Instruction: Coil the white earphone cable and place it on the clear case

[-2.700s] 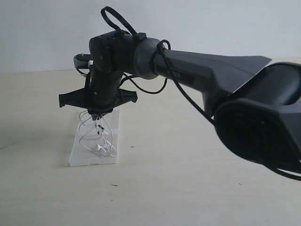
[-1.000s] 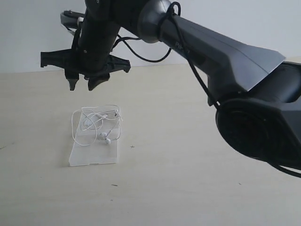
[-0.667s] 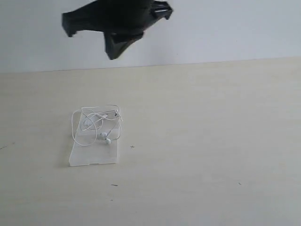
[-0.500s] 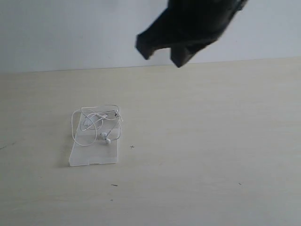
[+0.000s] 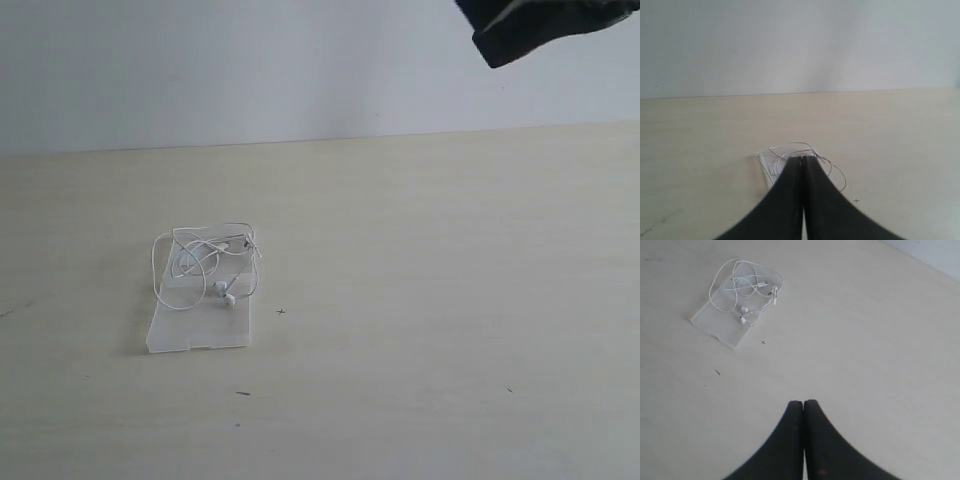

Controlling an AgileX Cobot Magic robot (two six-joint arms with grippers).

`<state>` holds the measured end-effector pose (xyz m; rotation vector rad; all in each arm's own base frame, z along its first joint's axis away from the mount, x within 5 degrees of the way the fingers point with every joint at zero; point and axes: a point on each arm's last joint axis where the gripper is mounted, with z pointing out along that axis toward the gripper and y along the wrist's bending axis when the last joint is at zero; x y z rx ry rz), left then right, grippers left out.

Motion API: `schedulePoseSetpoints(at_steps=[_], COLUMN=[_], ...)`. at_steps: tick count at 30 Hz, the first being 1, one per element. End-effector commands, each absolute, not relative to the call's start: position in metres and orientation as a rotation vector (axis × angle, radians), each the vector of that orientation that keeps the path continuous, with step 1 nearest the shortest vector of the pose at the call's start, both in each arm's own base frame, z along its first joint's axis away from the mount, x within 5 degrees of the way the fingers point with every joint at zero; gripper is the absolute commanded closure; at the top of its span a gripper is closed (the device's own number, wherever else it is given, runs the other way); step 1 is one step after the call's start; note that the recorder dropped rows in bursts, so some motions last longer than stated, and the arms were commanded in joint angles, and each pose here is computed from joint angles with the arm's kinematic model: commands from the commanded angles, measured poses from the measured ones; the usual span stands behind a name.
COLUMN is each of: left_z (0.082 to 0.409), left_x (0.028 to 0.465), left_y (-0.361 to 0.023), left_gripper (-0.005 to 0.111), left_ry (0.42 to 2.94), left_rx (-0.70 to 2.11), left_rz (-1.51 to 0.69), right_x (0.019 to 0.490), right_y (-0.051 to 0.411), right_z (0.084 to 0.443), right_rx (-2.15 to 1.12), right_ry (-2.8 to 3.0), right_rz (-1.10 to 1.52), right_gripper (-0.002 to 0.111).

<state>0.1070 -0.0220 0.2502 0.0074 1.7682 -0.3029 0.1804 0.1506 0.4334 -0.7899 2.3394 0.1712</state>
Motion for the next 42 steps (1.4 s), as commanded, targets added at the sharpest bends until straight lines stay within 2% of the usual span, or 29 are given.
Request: schedulePoseSetpoints(at_steps=[1, 8, 13, 17, 21, 25, 28, 30, 36, 42], left_z=[0.250, 0.250, 0.250, 0.250, 0.250, 0.250, 0.250, 0.250, 0.250, 0.250], left_x=[0.107, 0.107, 0.107, 0.107, 0.107, 0.107, 0.107, 0.107, 0.106, 0.106], left_y=[-0.020, -0.020, -0.020, -0.020, -0.020, -0.020, -0.020, -0.020, -0.021, -0.021], left_gripper=[0.107, 0.107, 0.107, 0.107, 0.107, 0.107, 0.107, 0.107, 0.107, 0.107], left_ry=[1.762, 1.762, 1.762, 1.762, 1.762, 1.762, 1.762, 1.762, 1.764, 1.763], left_rx=[-0.004, -0.004, -0.004, -0.004, -0.004, -0.004, -0.004, -0.004, 0.000, -0.001], left_rz=[-0.290, -0.290, -0.290, -0.290, -0.290, -0.290, -0.290, -0.290, -0.295, -0.294], right_x=[0.162, 0.094, 0.042, 0.001, -0.014, 0.008, 0.044, 0.052, 0.054, 0.055], right_y=[0.132, 0.066, 0.006, -0.020, -0.022, -0.014, -0.003, 0.001, 0.002, 0.007], right_z=[0.451, 0.513, 0.511, 0.472, 0.413, 0.335, 0.270, 0.247, 0.210, 0.192], right_rx=[-0.757, -0.584, -0.387, -0.166, 0.055, 0.150, -0.016, -0.084, 0.056, -0.115], right_ry=[2.260, 1.787, 1.552, 1.500, 1.498, 1.557, 1.560, 1.562, 1.656, 1.727], right_rz=[0.198, 0.346, 0.235, 0.148, 0.174, 0.225, 0.103, 0.084, 0.207, 0.118], right_gripper=[0.108, 0.108, 0.108, 0.108, 0.108, 0.108, 0.108, 0.108, 0.108, 0.108])
